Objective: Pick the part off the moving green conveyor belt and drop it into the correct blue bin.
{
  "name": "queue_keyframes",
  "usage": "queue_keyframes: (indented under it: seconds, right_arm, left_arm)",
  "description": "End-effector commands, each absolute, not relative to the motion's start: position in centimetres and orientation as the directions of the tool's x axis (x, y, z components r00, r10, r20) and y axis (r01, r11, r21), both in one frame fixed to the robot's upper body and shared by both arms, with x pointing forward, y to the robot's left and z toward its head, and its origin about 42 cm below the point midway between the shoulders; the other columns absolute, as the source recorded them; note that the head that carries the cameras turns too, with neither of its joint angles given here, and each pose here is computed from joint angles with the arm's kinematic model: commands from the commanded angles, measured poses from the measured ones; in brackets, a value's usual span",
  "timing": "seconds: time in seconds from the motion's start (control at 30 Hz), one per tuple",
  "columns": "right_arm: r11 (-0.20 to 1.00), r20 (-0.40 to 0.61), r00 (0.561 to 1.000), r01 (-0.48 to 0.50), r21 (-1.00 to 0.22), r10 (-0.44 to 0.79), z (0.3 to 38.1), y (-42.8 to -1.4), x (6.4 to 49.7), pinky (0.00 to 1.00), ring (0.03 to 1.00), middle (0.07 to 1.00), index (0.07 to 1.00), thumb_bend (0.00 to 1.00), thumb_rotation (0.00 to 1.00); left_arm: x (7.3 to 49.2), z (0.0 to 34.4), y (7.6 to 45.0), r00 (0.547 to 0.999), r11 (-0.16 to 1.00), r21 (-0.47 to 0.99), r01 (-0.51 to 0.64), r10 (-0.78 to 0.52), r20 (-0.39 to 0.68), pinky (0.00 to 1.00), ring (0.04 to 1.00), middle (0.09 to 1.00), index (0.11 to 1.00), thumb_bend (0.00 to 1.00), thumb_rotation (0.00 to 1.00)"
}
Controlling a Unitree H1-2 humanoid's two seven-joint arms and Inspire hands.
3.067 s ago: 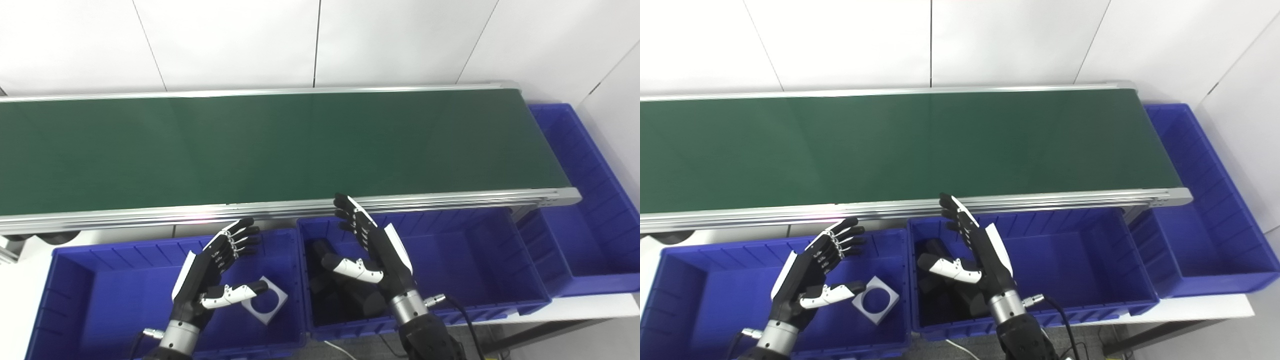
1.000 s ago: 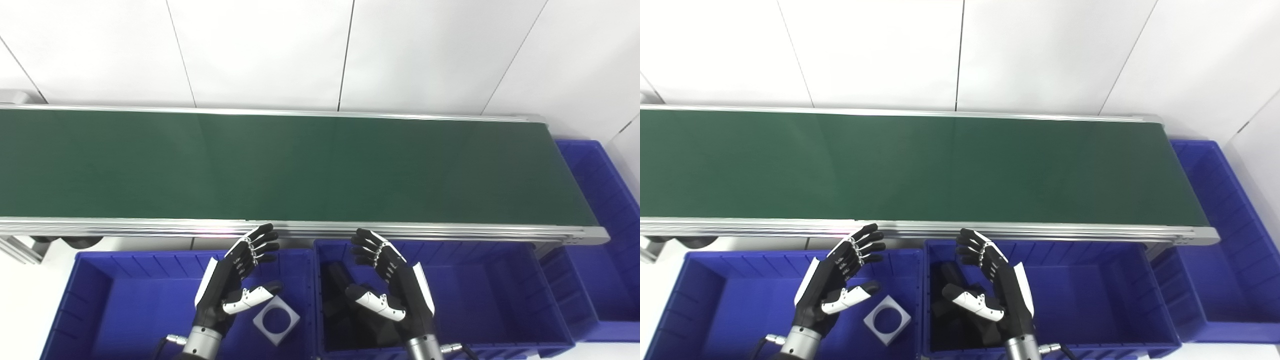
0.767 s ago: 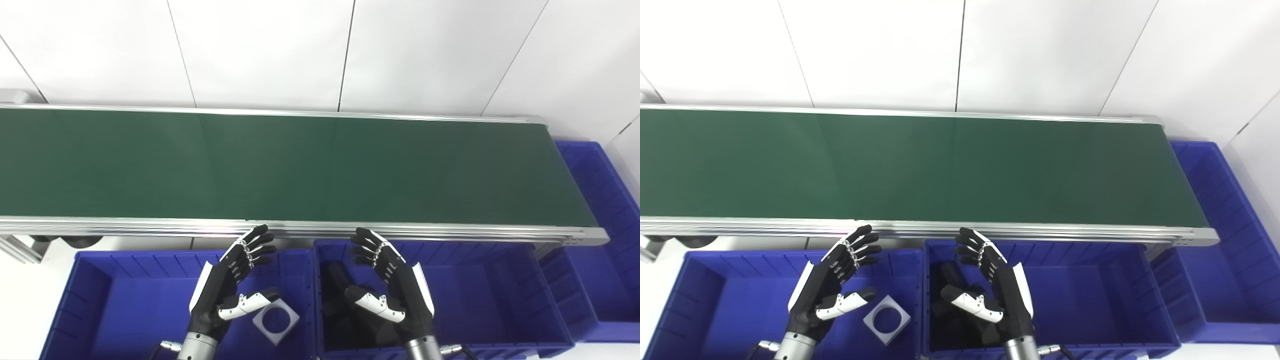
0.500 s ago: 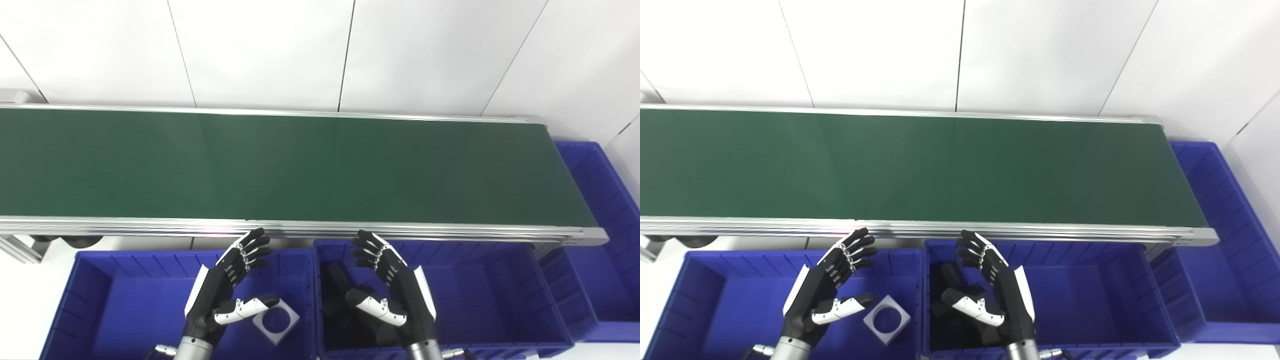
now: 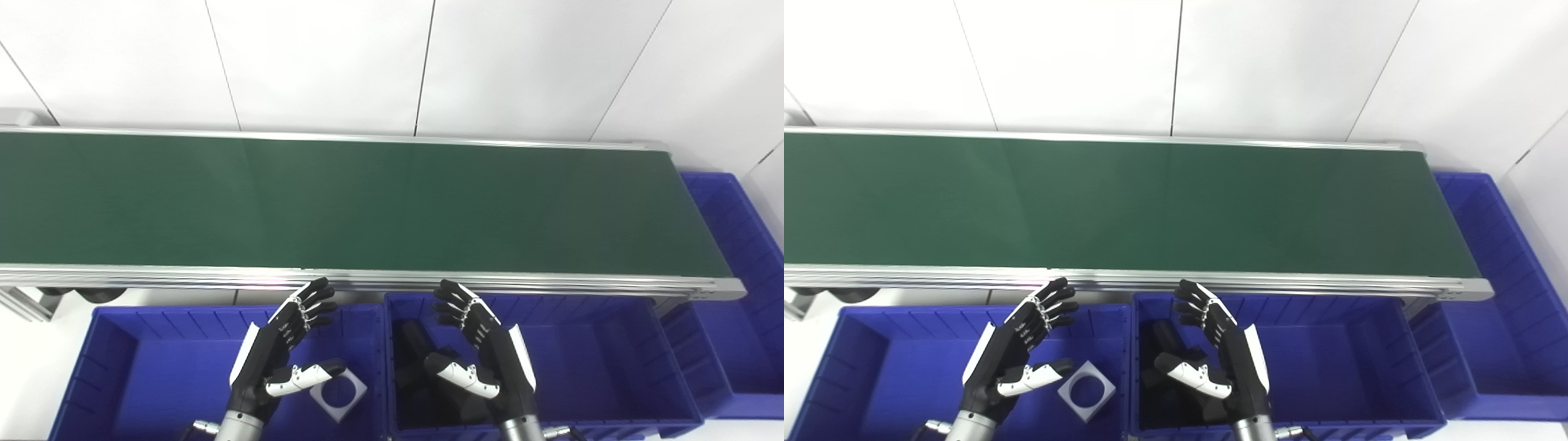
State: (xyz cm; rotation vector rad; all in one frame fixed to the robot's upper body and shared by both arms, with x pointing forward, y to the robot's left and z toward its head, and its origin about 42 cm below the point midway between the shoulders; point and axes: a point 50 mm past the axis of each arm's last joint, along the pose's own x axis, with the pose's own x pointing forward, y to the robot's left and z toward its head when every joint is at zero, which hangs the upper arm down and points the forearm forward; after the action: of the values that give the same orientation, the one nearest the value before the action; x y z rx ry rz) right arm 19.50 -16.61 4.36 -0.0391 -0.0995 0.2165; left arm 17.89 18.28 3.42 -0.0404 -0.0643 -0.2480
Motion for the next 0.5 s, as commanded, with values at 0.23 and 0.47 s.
queue_keyframes:
  seconds: [0.23, 0.47]
  right_arm:
    - [0.976, 0.178, 0.96, -0.209, -0.055, 0.216, 5.49, -16.57, 19.68, 0.72, 0.764, 0.8, 0.831, 0.82, 0.43]
    - [0.976, 0.177, 0.96, -0.212, -0.052, 0.218, 5.44, -16.54, 19.81, 0.73, 0.766, 0.802, 0.83, 0.82, 0.43]
  left_arm:
    - [17.99, 4.45, 18.14, 0.96, 0.968, -0.026, 0.251, -0.245, 0.134, 0.75, 0.799, 0.845, 0.865, 0.83, 0.37]
    - [18.16, 4.38, 18.11, 0.959, 0.966, -0.025, 0.257, -0.251, 0.132, 0.75, 0.797, 0.848, 0.867, 0.82, 0.36]
